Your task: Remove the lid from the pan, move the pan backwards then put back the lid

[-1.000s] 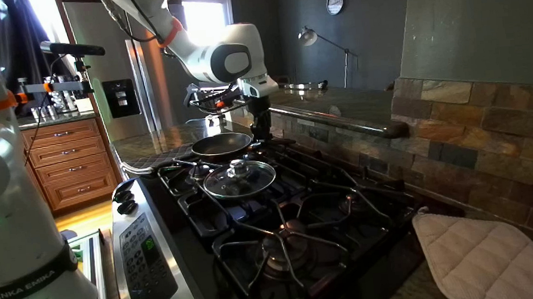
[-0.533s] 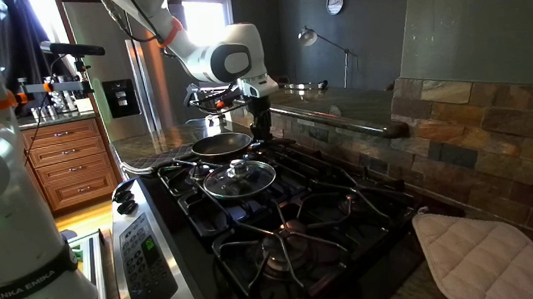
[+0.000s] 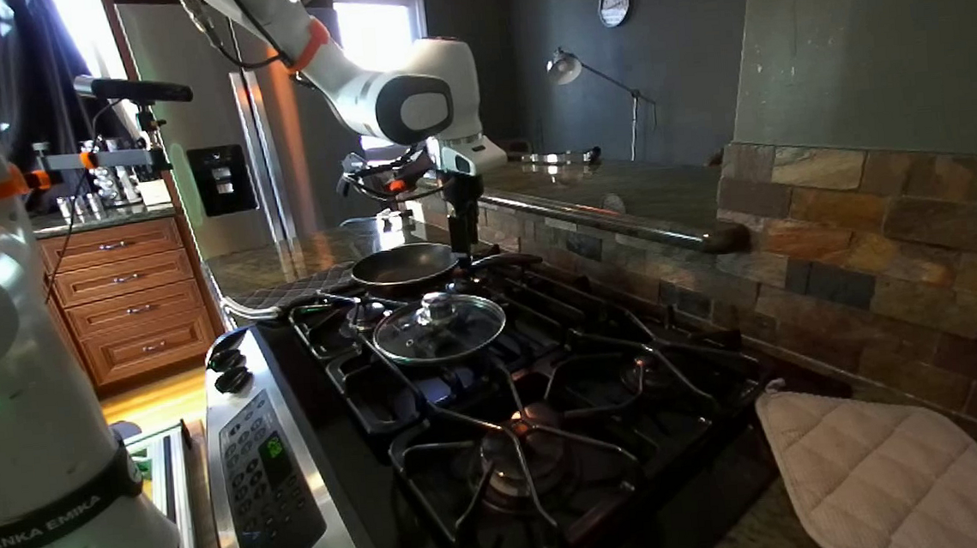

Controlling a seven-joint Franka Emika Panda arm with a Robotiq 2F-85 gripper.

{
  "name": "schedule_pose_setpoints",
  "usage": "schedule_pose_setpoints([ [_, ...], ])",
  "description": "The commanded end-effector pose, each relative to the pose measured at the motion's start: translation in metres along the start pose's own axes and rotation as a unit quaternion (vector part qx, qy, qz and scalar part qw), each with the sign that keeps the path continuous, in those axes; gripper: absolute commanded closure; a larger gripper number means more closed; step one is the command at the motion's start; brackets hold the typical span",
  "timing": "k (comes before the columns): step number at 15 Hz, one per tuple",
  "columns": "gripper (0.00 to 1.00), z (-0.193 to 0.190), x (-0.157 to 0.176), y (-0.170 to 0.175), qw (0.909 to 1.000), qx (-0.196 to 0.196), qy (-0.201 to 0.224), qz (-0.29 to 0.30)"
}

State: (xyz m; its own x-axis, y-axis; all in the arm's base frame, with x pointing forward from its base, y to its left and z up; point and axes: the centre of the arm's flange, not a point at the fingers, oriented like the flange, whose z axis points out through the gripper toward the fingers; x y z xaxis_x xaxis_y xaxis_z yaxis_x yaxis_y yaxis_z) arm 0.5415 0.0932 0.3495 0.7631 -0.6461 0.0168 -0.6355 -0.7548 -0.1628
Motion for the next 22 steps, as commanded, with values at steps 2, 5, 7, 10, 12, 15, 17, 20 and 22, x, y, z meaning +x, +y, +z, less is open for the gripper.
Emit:
schedule_pose_setpoints([
  [2,0.0,0.007,-0.008,0.007,0.9995,-0.028,0.002,-0.013],
  [5,0.0,0.012,-0.009,0.01,0.999,-0.041,0.011,-0.011],
  [7,0.0,0.015,-0.01,0.011,0.999,-0.044,0.01,-0.005],
  [10,0.0,0.021,-0.015,0.015,0.9988,-0.048,0.003,0.001],
  [12,0.26,0.025,-0.016,0.017,0.9986,-0.052,0.003,0.008],
  [15,0.39,0.028,-0.015,0.017,0.9984,-0.051,0.005,0.023],
  [17,0.54,0.029,-0.015,0.017,0.9981,-0.053,0.007,0.031],
  [20,0.77,0.03,-0.015,0.018,0.9976,-0.054,0.011,0.042],
  [22,0.78,0.027,-0.015,0.018,0.9971,-0.058,0.014,0.049],
])
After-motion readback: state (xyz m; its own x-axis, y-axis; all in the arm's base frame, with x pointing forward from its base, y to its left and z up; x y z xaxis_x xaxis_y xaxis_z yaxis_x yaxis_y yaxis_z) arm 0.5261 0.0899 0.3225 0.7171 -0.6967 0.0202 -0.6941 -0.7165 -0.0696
